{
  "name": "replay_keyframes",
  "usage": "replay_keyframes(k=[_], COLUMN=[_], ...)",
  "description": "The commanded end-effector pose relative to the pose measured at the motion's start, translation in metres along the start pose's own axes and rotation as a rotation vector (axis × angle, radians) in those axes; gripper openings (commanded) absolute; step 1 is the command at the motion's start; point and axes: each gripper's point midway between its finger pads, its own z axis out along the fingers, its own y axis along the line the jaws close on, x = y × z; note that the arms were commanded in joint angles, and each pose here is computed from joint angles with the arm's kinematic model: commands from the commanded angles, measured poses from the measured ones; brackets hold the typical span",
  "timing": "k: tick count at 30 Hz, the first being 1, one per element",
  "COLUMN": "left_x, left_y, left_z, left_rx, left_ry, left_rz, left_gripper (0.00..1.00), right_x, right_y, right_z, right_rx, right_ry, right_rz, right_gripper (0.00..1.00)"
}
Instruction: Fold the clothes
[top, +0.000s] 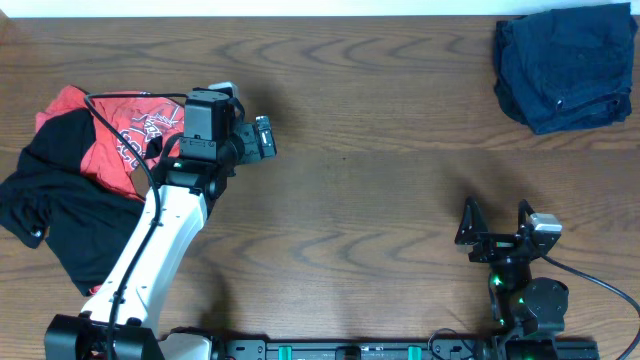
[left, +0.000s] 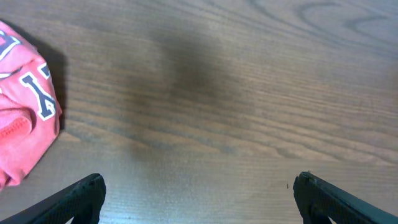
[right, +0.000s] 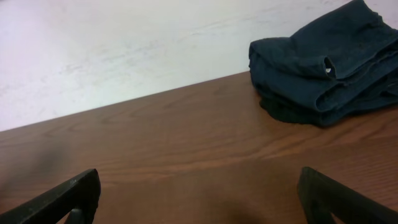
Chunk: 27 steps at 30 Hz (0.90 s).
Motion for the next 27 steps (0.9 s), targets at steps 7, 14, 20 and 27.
replay_keyframes(k=[7, 14, 20, 27], left_x=[0.0, -0.036, -0.039, -0.026], left_y=[0.003, 0.02, 0.034, 0.03], left_z=[-0.001, -0.046, -0.083, -0.111], left_rx=[-0.014, -0.087, -0.081, 0.024], left_ry=[0.006, -0.214, -0.319, -0.429], left_rz=[-0.004, -0.004, 0.053, 0.232], left_gripper=[0.98, 0.98, 0.98, 0.98], right_x=[0.001, 0.001, 0.001, 0.001], right_y=[0.001, 0.001, 0.001, 0.001], right_z=[0.0, 0.0, 0.0, 0.0], right_rx=[-0.004, -0.004, -0.004, -0.004], right_ry=[-0.002, -0.002, -0.002, -0.002], right_rz=[-0.017, -0.017, -0.017, -0.017], right_gripper=[0.99, 0.99, 0.99, 0.99])
